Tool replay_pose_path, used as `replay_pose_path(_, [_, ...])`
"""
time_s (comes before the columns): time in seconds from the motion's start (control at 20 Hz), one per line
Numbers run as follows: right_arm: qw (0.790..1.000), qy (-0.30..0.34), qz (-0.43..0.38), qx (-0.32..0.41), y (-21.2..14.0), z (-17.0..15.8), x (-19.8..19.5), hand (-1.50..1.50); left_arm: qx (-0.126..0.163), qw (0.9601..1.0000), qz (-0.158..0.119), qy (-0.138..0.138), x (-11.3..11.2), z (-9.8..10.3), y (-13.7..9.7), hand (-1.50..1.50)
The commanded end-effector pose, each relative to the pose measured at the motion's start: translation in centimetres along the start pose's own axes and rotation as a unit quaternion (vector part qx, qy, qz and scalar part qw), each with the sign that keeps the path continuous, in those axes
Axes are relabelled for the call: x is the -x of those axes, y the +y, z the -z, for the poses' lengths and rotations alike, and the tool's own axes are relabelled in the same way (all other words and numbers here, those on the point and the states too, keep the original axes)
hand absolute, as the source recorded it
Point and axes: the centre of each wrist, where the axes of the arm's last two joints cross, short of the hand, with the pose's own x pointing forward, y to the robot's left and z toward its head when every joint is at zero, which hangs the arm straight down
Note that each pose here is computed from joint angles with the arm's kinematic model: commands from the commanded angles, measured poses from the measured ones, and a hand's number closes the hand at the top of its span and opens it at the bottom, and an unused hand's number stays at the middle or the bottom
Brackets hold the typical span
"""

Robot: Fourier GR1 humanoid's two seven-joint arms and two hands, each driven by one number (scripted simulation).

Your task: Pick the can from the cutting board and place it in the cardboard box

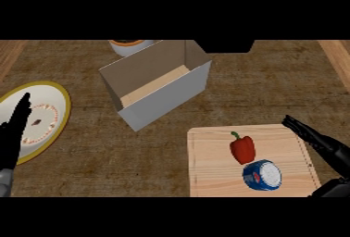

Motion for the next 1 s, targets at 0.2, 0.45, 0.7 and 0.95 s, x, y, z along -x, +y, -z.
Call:
replay_pose_path(0.2, [0.979,-0.021,-0.177,-0.095,-3.5,0.6,-0.7,-1.50,0.002,0.9999,0.009,0.009,0.5,0.5,-0.7,0.00])
replay_pose_path(0.45, [0.948,0.040,-0.250,-0.195,-4.5,3.2,-3.3,-1.50,0.009,0.9998,0.013,-0.009,0.8,-0.4,-3.1,0.00])
replay_pose_path(0.7, [0.904,0.085,-0.321,-0.267,-3.3,6.9,-5.0,-1.50,0.002,0.9999,0.011,-0.007,-0.5,1.8,-2.4,0.00])
replay_pose_path(0.95, [0.885,0.114,-0.323,-0.314,-1.4,7.7,-5.0,-1.50,0.003,0.9998,0.016,-0.010,1.1,1.5,-0.8,0.00])
